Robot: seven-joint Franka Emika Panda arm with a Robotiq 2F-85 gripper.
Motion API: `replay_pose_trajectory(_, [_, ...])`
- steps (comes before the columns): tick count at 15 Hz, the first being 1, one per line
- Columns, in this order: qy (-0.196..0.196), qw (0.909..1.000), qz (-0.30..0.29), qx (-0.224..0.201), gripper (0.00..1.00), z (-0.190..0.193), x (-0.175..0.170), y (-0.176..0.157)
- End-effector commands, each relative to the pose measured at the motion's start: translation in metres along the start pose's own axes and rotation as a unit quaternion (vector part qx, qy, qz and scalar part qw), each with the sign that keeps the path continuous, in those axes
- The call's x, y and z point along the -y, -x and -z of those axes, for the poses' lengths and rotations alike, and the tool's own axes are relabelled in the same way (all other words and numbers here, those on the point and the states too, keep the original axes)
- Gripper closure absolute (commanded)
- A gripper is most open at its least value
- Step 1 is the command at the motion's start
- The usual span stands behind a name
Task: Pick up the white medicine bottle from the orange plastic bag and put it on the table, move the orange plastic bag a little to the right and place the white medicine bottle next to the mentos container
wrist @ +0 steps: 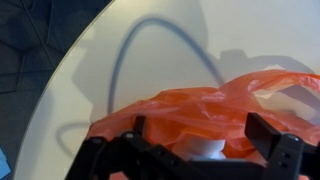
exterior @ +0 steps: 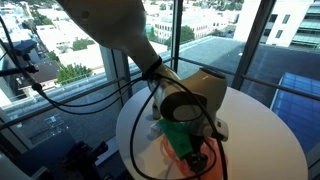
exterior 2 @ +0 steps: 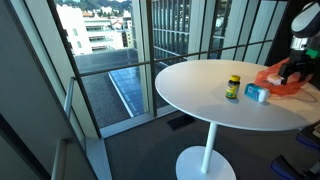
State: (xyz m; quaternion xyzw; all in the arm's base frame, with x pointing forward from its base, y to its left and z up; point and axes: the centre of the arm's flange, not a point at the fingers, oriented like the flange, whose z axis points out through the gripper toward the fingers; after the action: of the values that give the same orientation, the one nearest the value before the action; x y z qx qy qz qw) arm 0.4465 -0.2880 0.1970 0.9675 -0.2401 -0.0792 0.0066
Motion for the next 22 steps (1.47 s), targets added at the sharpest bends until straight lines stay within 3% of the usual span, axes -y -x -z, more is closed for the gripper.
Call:
replay_pose_trajectory(1, [0.003, 0.9999, -0.013, -0.010, 0.00, 0.008, 0.007, -0.012])
replay_pose_trajectory(9, [0.014, 0.9992, -0.018, -0.034, 0.00, 0.025, 0.017, -0.038])
replay_pose_trajectory(22, [0.022, 0.9990, -0.032, -0.022, 0.00, 0.002, 0.001, -0.044])
